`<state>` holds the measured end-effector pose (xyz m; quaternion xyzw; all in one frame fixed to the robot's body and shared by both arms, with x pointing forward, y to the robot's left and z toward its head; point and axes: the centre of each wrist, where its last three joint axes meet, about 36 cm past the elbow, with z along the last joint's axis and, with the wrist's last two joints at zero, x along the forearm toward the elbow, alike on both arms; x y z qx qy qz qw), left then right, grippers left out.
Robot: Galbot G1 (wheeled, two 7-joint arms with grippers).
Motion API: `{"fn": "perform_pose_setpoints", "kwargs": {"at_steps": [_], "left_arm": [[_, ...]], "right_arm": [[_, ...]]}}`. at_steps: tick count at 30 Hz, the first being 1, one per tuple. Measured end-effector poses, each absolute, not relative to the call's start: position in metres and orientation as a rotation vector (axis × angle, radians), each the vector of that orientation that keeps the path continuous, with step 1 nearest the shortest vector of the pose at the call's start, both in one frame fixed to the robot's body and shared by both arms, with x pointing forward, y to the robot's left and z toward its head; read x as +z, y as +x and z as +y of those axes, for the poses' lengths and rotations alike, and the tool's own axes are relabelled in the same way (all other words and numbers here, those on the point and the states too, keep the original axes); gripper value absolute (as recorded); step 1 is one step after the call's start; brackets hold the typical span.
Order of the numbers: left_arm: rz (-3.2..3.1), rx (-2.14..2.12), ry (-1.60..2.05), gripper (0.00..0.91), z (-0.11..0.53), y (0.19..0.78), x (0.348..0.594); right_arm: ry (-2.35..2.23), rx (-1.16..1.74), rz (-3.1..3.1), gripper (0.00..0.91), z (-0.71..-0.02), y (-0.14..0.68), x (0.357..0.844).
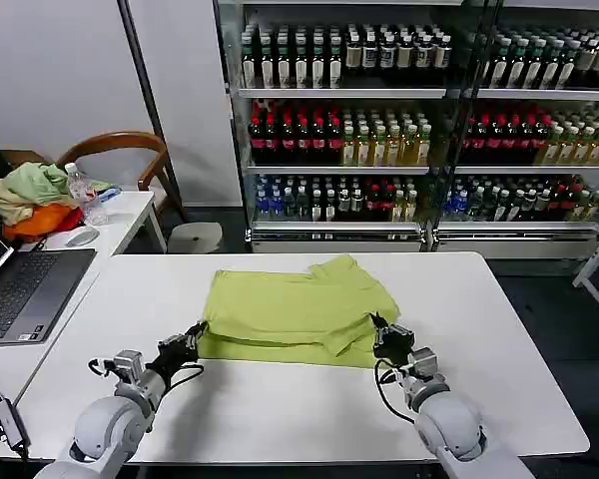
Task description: Fold and organize the clothes.
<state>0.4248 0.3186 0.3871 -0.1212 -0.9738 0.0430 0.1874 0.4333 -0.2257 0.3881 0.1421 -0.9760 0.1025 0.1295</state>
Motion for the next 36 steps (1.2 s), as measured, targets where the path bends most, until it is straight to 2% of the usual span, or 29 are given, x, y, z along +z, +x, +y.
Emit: {"fn": "perform_pose_setpoints", "kwargs": {"at_steps": [1, 2, 14, 20, 30, 31, 32, 33, 36], "left_arm": [[-2.740, 0.121, -0.339, 0.383, 0.319, 0.425, 0.387], [-2.740, 0.120, -0.338, 0.907, 0.319, 0.426, 0.386], [-2.755, 0.089, -0.293, 0.907, 0.329, 0.431, 0.385], [-2.759, 0.068, -0.280, 0.907, 0.329, 0.418, 0.396], [-2.683, 0.020, -0.245, 0.907, 0.312, 0.401, 0.398], [-2.676, 0.016, -0.239, 0.867, 0.312, 0.401, 0.398], [-2.670, 0.009, -0.233, 0.625, 0.312, 0.401, 0.398], [-2.665, -0.001, -0.227, 0.081, 0.312, 0.401, 0.397], [-2.647, -0.010, -0.217, 0.071, 0.311, 0.400, 0.395]], "right_arm": [[0.413, 0.302, -2.834, 0.081, -0.226, 0.434, 0.388], [0.412, 0.305, -2.833, 0.907, -0.225, 0.435, 0.387], [0.302, 0.330, -2.804, 0.907, -0.232, 0.449, 0.388], [0.265, 0.322, -2.785, 0.907, -0.236, 0.425, 0.397], [0.229, 0.280, -2.717, 0.907, -0.236, 0.382, 0.394], [0.228, 0.278, -2.712, 0.000, -0.236, 0.380, 0.393], [0.228, 0.275, -2.708, 0.000, -0.236, 0.378, 0.392], [0.228, 0.271, -2.704, 0.000, -0.236, 0.377, 0.391], [0.224, 0.264, -2.695, 0.000, -0.235, 0.373, 0.389]]}}
